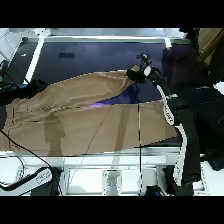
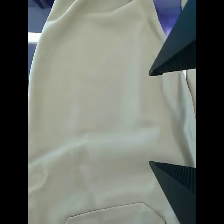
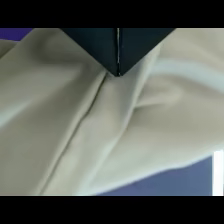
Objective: Fold the clothes and pants, and hang the long-sleeved shirts on hangers.
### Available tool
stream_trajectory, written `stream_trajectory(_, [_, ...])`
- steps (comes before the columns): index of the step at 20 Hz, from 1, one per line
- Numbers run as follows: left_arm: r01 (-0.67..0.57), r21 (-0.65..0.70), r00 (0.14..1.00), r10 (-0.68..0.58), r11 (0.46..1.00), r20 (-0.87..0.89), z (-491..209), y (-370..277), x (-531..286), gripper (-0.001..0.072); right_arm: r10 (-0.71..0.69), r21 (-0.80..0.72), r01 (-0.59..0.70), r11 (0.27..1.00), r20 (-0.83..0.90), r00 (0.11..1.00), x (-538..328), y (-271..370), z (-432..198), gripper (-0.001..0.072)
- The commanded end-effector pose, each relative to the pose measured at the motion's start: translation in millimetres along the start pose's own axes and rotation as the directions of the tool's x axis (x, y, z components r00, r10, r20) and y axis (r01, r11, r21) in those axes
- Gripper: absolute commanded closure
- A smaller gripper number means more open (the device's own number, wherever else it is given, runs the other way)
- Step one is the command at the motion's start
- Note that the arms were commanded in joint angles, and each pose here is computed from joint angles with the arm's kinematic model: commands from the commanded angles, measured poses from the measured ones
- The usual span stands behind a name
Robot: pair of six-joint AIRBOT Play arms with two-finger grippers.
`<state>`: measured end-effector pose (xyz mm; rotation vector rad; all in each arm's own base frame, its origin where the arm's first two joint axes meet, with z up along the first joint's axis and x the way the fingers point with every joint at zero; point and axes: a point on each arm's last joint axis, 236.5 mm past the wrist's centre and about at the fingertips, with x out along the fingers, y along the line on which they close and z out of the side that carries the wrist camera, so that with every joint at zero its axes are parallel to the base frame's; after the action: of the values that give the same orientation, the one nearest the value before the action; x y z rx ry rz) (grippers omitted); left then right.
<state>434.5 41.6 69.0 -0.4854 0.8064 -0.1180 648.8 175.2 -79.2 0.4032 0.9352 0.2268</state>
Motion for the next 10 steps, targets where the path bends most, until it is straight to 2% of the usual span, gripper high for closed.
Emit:
stream_trajectory(1, [0.000, -0.001, 1.000, 0.000, 1.000, 0.000, 0, 0, 0, 0.0099, 0.003, -0.014, -0.002, 1.000, 0.064, 0.998, -33, 5, 32, 0.0700])
stream_trajectory(4, [0.008, 0.000, 1.000, -0.008, 1.000, -0.017, -4, -2, -1, 0.0098, -0.075, -0.074, 0.082, 0.994, 0.086, 0.993, -94, -10, 61, 0.0701])
stream_trajectory(6, [0.018, 0.000, 0.999, -0.018, 1.000, -0.040, -9, -4, -1, 0.0098, -0.170, -0.099, 0.172, 0.980, 0.032, 0.985, -134, -37, 60, 0.0700])
stream_trajectory(7, [0.020, -0.001, 0.999, -0.020, 1.000, -0.044, -10, -5, -1, 0.0099, -0.179, -0.083, 0.178, 0.981, -0.006, 0.984, -146, -44, 55, 0.0697])
stream_trajectory(8, [0.020, -0.001, 0.999, -0.020, 1.000, -0.043, -10, -5, -1, 0.0099, -0.179, -0.071, 0.176, 0.982, -0.039, 0.983, -148, -47, 49, 0.0588])
stream_trajectory(9, [0.020, -0.001, 0.999, -0.020, 1.000, -0.043, -10, -5, -1, 0.0098, -0.184, -0.066, 0.180, 0.981, -0.059, 0.981, -144, -51, 42, 0.0300])
stream_trajectory(10, [0.020, -0.001, 0.999, -0.020, 1.000, -0.044, -10, -5, -1, 0.0098, -0.181, -0.045, 0.178, 0.983, -0.064, 0.981, -135, -55, 37, 0.0131])
